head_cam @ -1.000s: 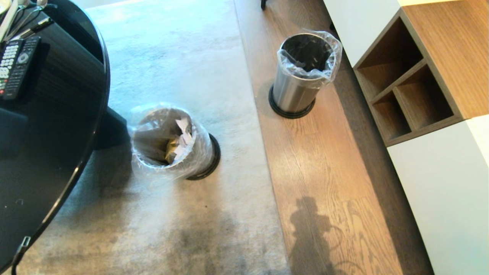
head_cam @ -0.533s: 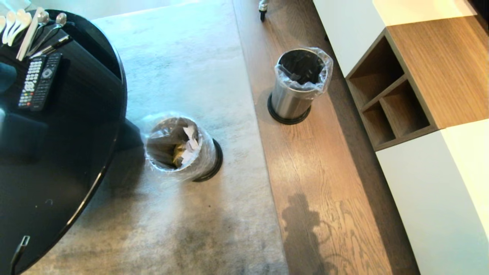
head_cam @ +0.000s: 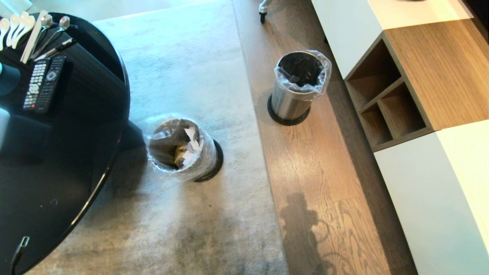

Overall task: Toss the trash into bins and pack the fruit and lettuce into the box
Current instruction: Throw it into the trash can on the right

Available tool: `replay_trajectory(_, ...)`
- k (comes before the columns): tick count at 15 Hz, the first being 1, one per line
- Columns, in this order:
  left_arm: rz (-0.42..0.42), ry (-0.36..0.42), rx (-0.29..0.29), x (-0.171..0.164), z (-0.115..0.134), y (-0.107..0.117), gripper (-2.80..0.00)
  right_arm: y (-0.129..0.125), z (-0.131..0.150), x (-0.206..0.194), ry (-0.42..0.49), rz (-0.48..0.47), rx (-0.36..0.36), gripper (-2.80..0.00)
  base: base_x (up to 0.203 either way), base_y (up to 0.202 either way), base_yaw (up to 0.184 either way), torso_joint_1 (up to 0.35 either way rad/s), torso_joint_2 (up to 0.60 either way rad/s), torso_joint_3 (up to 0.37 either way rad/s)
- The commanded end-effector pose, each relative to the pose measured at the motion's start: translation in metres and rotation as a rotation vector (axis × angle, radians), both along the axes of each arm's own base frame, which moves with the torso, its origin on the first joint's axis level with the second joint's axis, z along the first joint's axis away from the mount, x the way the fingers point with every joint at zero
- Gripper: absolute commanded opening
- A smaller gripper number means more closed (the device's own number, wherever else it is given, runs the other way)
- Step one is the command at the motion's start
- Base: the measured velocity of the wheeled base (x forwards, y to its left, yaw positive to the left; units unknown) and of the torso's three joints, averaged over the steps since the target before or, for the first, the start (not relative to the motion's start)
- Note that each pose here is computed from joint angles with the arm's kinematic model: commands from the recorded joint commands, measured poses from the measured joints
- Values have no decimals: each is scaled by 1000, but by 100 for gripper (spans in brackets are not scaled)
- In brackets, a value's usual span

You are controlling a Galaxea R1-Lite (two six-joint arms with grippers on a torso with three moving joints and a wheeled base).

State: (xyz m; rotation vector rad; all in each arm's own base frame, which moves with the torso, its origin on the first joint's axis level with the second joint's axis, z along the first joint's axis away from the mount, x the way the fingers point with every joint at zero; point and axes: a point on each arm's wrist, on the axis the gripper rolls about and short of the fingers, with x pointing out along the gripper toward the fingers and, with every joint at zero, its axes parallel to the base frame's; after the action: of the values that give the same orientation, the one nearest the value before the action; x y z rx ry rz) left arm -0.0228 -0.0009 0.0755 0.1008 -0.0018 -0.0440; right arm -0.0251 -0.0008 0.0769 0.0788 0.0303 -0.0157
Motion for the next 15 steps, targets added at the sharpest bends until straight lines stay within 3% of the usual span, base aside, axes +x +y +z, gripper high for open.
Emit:
replay_trajectory(1, 0, 0, 0, 0, 0, 0, -280, 0, 0, 0, 1, -1, 0, -280, 0, 0, 0, 0, 0, 0)
replay_trajectory(15, 0, 1, 5, 0, 0, 0, -280, 0, 0, 0, 1, -1, 0, -280, 5, 0, 0, 0, -1, 0)
